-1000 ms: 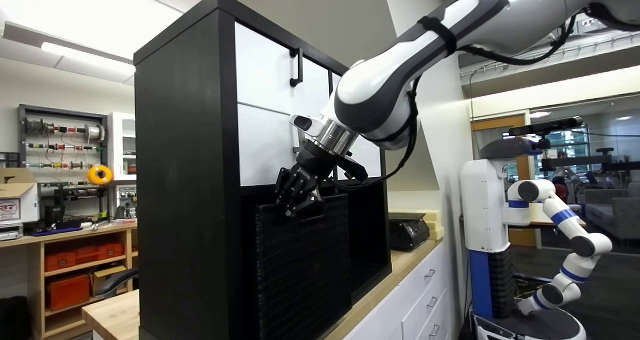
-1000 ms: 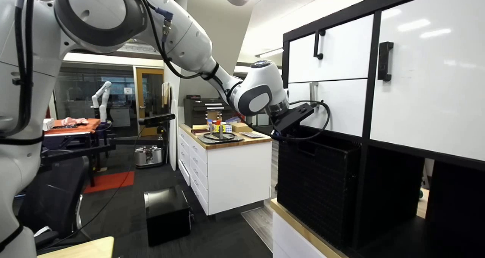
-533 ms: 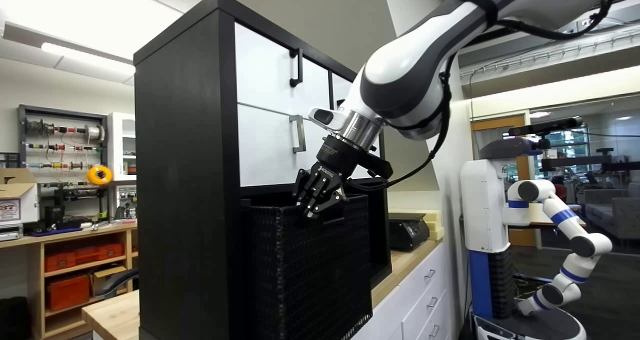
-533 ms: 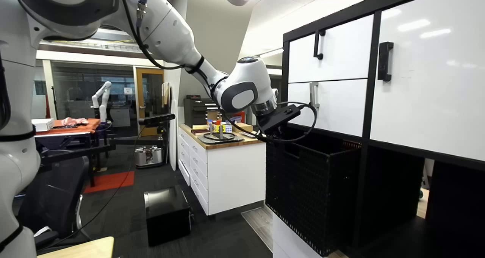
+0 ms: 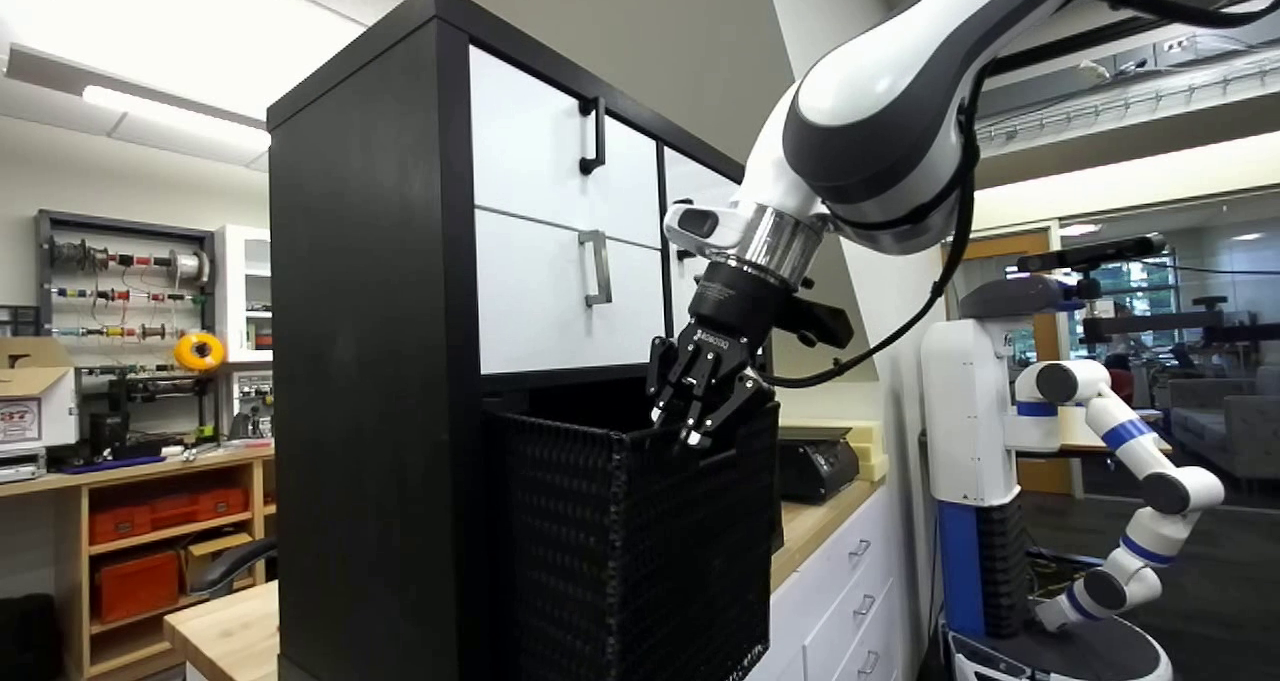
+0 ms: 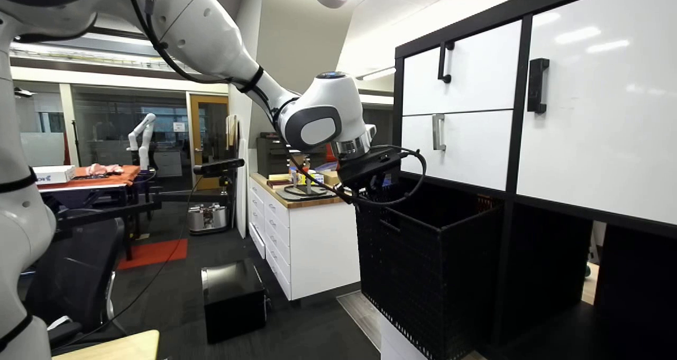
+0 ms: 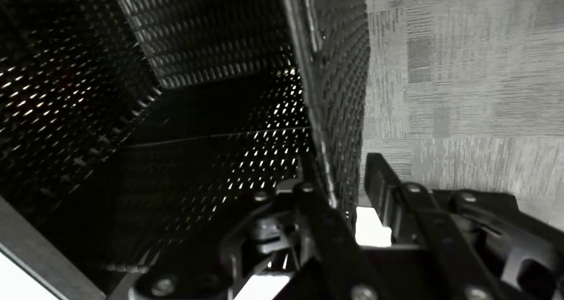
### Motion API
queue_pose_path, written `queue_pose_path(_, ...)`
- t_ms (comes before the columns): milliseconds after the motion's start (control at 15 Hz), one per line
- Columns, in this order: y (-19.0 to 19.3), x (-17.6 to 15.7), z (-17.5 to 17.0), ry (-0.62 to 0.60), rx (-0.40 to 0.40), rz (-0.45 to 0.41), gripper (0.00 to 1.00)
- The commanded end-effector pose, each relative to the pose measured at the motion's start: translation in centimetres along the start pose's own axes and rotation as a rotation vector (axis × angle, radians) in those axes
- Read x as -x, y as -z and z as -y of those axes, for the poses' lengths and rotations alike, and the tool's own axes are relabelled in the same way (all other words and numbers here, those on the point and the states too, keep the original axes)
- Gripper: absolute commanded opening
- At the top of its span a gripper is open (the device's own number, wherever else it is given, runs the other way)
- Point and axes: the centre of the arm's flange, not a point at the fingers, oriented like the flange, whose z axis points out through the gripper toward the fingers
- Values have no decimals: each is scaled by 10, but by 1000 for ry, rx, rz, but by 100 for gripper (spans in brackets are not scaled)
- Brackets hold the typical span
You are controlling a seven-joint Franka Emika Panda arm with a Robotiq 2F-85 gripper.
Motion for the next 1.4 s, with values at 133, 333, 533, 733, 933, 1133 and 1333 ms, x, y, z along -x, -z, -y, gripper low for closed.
queue_pose_path(133,30,0,5,-242,-149,22,76)
queue_pose_path(333,44,-3,-2,-368,-190,43,95)
queue_pose_path(533,64,-6,-12,-483,-193,56,100)
queue_pose_path(733,83,-4,-18,-622,-187,97,100)
queue_pose_path(933,94,3,-16,-760,-173,180,100)
queue_pose_path(1133,97,10,-6,-884,-149,286,100)
queue_pose_path(1333,99,13,5,-990,-127,361,100)
